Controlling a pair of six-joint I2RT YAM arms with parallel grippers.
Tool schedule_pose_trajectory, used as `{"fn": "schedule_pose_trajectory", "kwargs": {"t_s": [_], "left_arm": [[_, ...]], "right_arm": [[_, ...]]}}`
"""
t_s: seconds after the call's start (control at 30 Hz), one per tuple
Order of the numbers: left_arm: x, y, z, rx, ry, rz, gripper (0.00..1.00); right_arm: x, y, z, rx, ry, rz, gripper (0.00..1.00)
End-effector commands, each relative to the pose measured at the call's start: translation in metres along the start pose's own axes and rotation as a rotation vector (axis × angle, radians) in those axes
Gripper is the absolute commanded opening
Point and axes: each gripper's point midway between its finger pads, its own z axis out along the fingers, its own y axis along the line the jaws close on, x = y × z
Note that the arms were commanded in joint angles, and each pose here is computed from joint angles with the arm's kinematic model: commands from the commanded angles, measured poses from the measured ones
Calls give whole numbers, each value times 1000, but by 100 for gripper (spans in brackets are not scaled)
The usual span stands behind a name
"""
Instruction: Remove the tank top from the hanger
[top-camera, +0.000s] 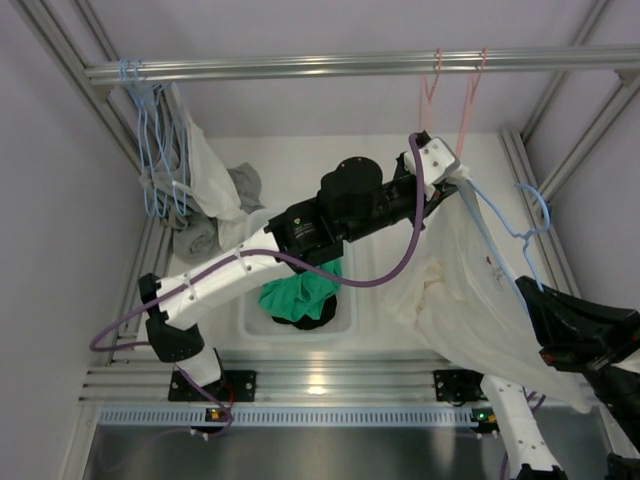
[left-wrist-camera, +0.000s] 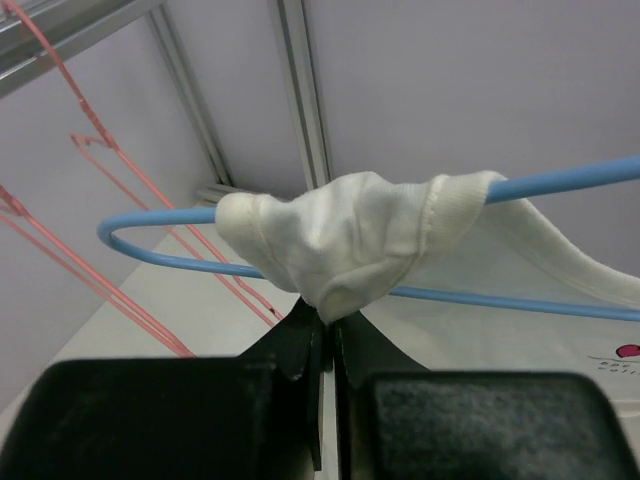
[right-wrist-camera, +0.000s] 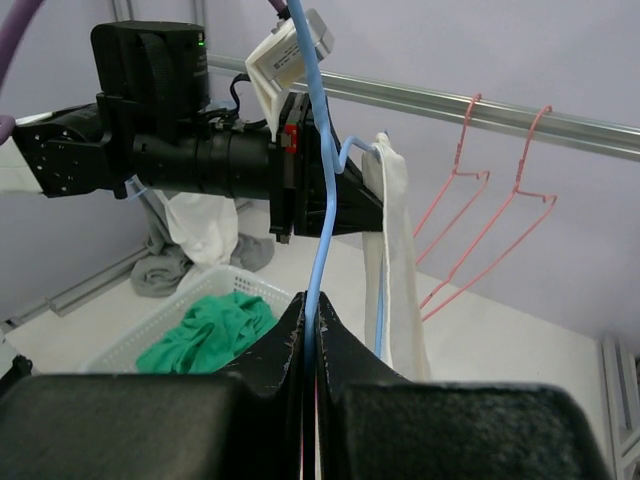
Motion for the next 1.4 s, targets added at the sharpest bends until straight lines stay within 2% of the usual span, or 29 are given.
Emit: {"fn": "schedule_pose_trajectory", "kwargs": {"t_s": [0.0, 0.07, 0.23, 0.33, 0.47, 0.77, 0.9, 1.07, 1.2, 1.37], "left_arm": [[-49, 13, -18, -55, -128, 9, 0], [-55, 17, -24, -78, -138, -4, 0], [-65, 57, -56, -307, -156, -83, 0], [-73, 83, -79, -459, -179, -132, 0], [-91, 104, -108, -578, -222, -164, 0], [-105, 104, -138, -553, -262, -178, 0], [-114, 111, -154, -593, -282, -186, 0], [-126, 118, -152, -635, -294, -165, 0], [-132, 122, -145, -660, -285, -163, 0], [-129, 136, -146, -769, -265, -192, 0]], "right_arm": [[-6, 0, 5, -31, -12, -2, 0], [-2, -10, 7, 16, -4, -7, 0], [29, -31, 20, 61, 80, -3, 0], [40, -21, 25, -19, 112, -4, 0], [44, -10, 25, -90, 127, 0, 0], [63, -18, 29, -88, 172, -26, 0], [73, -19, 30, -107, 204, -33, 0], [75, 11, 24, -304, 190, -44, 0], [67, 20, 18, -355, 163, -63, 0], [67, 25, 9, -396, 146, -100, 0]]}}
